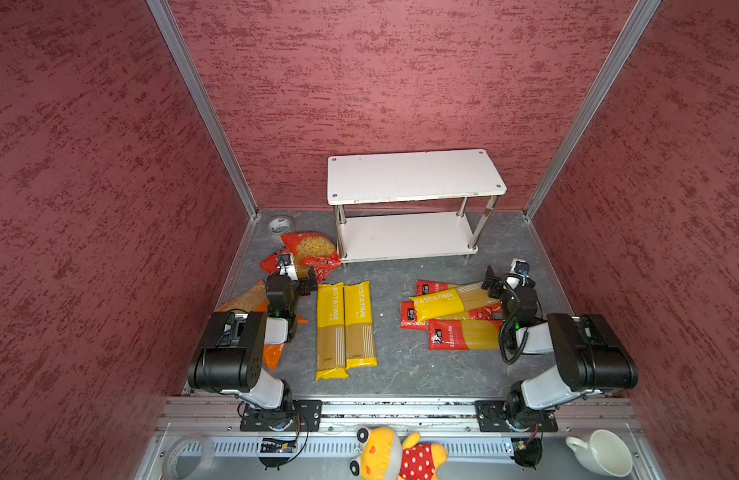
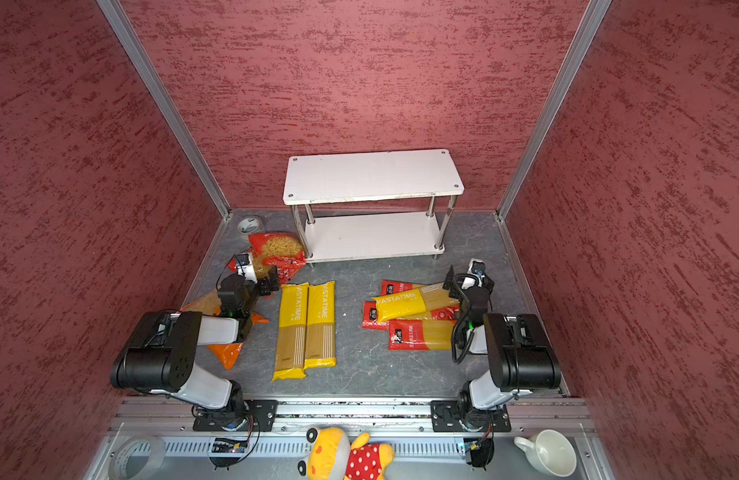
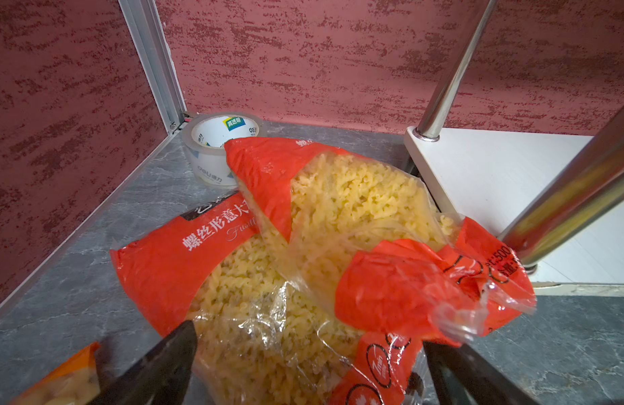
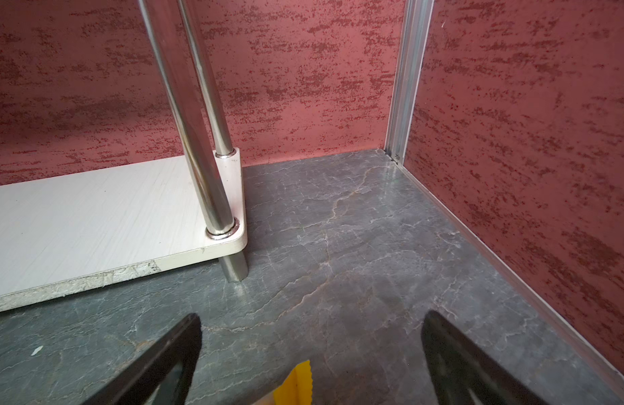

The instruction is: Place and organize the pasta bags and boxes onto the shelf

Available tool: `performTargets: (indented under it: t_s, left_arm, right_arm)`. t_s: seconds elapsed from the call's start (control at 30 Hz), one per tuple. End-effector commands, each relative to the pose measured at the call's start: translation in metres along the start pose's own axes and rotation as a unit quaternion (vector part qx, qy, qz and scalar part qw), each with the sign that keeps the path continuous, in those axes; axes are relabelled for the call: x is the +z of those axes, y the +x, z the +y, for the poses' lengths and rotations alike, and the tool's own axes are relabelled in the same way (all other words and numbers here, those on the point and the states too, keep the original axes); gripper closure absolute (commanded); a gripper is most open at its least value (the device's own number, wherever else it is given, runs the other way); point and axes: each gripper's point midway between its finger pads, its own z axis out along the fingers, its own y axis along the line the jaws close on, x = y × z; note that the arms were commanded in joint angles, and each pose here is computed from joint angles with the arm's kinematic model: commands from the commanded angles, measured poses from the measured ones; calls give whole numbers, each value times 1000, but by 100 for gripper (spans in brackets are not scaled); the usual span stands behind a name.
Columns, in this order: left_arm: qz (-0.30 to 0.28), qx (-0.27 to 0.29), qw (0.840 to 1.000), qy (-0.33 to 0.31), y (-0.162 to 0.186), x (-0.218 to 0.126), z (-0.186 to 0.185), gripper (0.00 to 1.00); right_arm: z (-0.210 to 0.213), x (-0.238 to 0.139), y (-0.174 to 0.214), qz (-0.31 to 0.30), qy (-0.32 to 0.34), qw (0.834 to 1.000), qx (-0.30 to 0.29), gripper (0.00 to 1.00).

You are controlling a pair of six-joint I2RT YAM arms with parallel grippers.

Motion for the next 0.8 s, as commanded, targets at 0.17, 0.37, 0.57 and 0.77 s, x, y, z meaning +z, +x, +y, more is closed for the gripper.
performTargets:
  t_s: [0.17,0.37,0.57,0.77]
  left_arm:
    - [-13,-2,1000,3,-10,2,0,0]
    - [-13,-2,1000,3,-10,2,0,0]
    - [-14,-3,1000,5,-11,2,0,0]
    - [-26,-4,999,-48,-22,-5,9,0]
  right_arm:
    - [4,4,-9,-13,-9,1000,-5,1]
    - [4,4,-9,-13,-9,1000,-4,1]
    - [4,3,-10,-15,-8,1000,-5,1]
    - [8,-1,-29,-21,-15,1000,-9,1]
